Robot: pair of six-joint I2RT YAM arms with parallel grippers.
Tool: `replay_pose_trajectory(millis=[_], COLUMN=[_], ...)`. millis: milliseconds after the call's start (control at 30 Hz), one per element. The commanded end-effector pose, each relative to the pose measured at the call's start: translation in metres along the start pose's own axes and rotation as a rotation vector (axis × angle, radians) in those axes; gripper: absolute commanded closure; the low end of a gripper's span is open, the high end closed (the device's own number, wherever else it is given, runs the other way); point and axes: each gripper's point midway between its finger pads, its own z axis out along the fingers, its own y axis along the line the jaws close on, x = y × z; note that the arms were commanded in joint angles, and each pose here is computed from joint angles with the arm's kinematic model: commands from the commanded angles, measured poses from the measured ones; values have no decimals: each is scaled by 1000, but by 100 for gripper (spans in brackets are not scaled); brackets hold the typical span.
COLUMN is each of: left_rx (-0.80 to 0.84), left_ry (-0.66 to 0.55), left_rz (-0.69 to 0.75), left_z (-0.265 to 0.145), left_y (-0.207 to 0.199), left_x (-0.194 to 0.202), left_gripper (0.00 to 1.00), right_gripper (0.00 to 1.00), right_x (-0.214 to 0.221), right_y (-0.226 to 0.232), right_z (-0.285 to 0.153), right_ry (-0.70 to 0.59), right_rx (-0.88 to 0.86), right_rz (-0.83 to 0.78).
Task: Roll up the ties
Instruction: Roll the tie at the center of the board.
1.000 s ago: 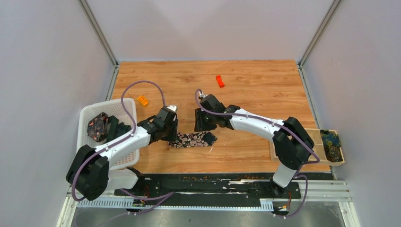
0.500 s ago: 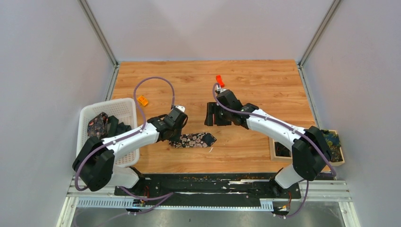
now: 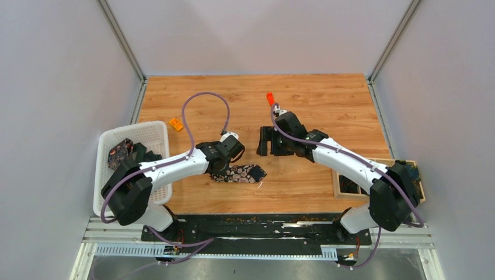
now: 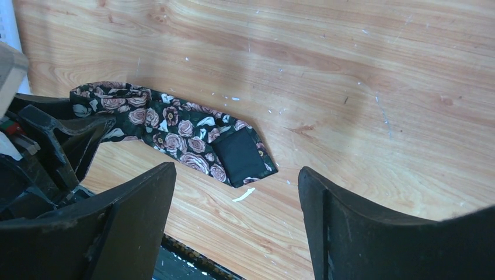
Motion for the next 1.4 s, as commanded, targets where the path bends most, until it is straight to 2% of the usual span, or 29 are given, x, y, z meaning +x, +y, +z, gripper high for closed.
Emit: replay_pose_trajectory(millis=[0,400,700,1033,1367], left_rx=[-77,-248,-311,-267,-150], left_ry=[-24,0,-2,28,50], left_rz=[25,178,278,354,332], left_z=[-5,-3,-3,5,11], left_y=[3,-5,-27,-59,-84], left_x=[-11,-11,-13,-4,3], left_gripper=[62,62,62,59,50], right_gripper=[21,20,20,20,20], right_x=[-13,-20,-22,-22,-23], right_y=[-6,-19,-21,-23,-23], right_z=[-16,-39,-48,-52,-54], right_ry=[-61,-110,-123,-131,-135], right_rx=[14,33,34,35,34], right_rz=[-4,22,27,33,37])
